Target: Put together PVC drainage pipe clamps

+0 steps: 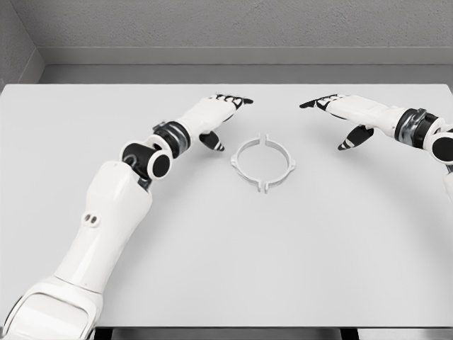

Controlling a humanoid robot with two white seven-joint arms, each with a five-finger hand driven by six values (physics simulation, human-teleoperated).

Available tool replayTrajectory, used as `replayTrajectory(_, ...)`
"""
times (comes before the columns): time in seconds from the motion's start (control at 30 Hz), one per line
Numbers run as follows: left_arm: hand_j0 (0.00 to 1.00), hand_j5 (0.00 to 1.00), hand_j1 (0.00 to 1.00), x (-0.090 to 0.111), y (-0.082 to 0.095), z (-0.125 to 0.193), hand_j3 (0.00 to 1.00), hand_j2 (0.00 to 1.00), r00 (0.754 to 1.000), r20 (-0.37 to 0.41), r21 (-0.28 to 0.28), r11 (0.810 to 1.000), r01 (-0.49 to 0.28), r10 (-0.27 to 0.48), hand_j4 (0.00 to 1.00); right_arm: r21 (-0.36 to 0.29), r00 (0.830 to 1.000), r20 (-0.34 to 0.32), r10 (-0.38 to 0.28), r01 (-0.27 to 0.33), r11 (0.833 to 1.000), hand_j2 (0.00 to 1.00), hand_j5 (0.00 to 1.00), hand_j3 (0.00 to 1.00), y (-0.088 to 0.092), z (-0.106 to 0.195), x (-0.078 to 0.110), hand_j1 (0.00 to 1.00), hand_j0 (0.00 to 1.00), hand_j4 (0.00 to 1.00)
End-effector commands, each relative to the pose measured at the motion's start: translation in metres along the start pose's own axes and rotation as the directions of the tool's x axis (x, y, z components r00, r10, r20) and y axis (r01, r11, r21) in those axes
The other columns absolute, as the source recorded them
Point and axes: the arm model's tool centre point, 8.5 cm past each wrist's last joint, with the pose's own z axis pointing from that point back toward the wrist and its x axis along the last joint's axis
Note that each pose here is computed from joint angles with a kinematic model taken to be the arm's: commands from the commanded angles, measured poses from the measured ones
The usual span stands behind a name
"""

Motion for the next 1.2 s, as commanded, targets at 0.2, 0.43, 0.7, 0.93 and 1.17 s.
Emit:
replayTrajectory(0.2, 1.00, 1.00, 1.00, 0.012, -0.002, 0.011, 1.00, 1.00, 0.999, 0.035, 0.033, 0.999, -0.006, 0.005, 1.00, -0.002, 1.000, 0.001, -0.004, 0.004, 1.000, 1.00, 1.00, 1.00, 0.000, 0.000, 0.000, 1.00, 1.00, 1.00)
replayTrajectory(0.43, 1.00, 1.00, 1.00, 0.013, -0.007, 0.015, 1.00, 1.00, 0.999, 0.033, 0.034, 0.999, -0.016, 0.015, 1.00, 0.000, 1.000, 0.003, -0.004, 0.004, 1.000, 1.00, 1.00, 1.00, 0.001, -0.001, 0.001, 1.00, 1.00, 1.00)
replayTrajectory(0.7, 1.00, 1.00, 1.00, 0.009, -0.013, 0.014, 1.00, 1.00, 1.000, 0.019, 0.016, 1.000, -0.022, 0.022, 1.00, -0.002, 1.000, 0.006, -0.004, 0.004, 1.000, 1.00, 1.00, 1.00, 0.001, -0.001, 0.002, 1.00, 1.00, 1.00)
replayTrajectory(0.93, 1.00, 1.00, 1.00, 0.000, -0.023, 0.009, 1.00, 1.00, 0.999, -0.003, -0.019, 0.999, -0.033, 0.033, 1.00, 0.003, 1.000, 0.001, -0.006, 0.006, 1.000, 1.00, 1.00, 1.00, 0.002, 0.000, 0.000, 1.00, 1.00, 1.00)
replayTrajectory(1.17, 1.00, 1.00, 1.00, 0.005, -0.026, 0.008, 1.00, 1.00, 1.000, 0.009, -0.028, 0.999, -0.023, 0.023, 1.00, 0.003, 1.000, 0.000, -0.009, 0.009, 1.000, 1.00, 1.00, 1.00, 0.003, 0.000, -0.001, 1.00, 1.00, 1.00)
